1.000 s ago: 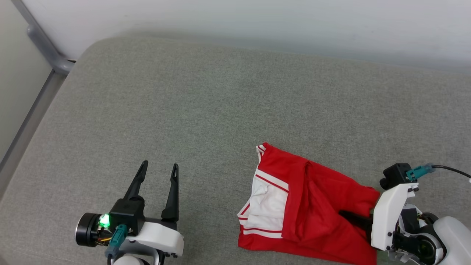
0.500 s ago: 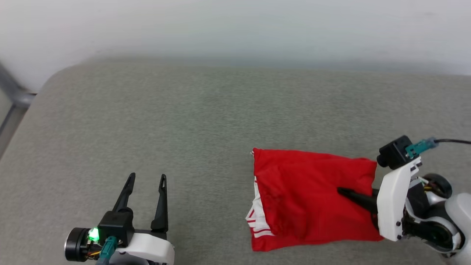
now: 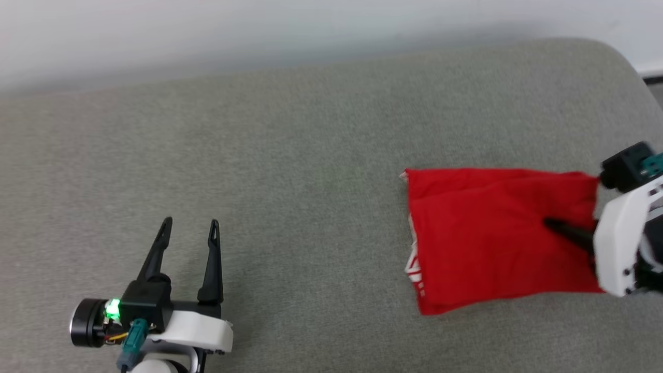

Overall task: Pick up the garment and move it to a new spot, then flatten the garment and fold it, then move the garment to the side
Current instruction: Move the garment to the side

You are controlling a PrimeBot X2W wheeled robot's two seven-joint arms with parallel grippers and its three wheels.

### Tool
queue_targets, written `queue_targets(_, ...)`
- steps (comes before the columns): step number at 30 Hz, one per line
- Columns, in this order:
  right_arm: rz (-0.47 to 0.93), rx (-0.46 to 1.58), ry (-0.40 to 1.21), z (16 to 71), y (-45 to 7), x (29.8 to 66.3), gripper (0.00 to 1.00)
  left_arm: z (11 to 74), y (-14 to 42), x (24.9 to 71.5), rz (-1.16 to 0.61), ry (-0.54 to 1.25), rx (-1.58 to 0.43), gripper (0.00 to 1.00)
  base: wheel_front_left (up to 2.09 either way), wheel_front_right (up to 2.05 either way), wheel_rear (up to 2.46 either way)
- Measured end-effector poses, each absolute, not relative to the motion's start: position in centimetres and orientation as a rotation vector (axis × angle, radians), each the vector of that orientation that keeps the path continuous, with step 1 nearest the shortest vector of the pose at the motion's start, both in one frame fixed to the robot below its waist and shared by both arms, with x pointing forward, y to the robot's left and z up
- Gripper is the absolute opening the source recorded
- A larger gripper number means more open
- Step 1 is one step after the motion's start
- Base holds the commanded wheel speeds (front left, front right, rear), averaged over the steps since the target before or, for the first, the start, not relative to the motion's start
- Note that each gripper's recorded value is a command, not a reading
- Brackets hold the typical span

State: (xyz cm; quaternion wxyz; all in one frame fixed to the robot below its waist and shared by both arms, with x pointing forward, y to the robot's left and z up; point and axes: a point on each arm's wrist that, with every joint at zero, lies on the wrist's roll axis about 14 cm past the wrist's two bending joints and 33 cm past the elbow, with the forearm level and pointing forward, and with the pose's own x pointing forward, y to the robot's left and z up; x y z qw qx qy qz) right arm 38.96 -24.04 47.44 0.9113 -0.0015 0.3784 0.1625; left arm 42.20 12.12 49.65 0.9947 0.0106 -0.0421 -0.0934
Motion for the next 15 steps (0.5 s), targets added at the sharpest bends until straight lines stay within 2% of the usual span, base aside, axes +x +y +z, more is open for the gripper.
queue_targets(7,0.112,-0.098,0.839,46.4,-32.2,40.9,0.00,48.2,11.0,45.0,-0.234,-0.075,0.026,1.00,0.00,0.00,0.00)
queue_targets(15,-0.082,-0.234,0.908,45.1,-39.2,43.4,0.00,46.0,10.9,47.1,-0.247,-0.049,0.028,1.00,0.00,0.00,0.00)
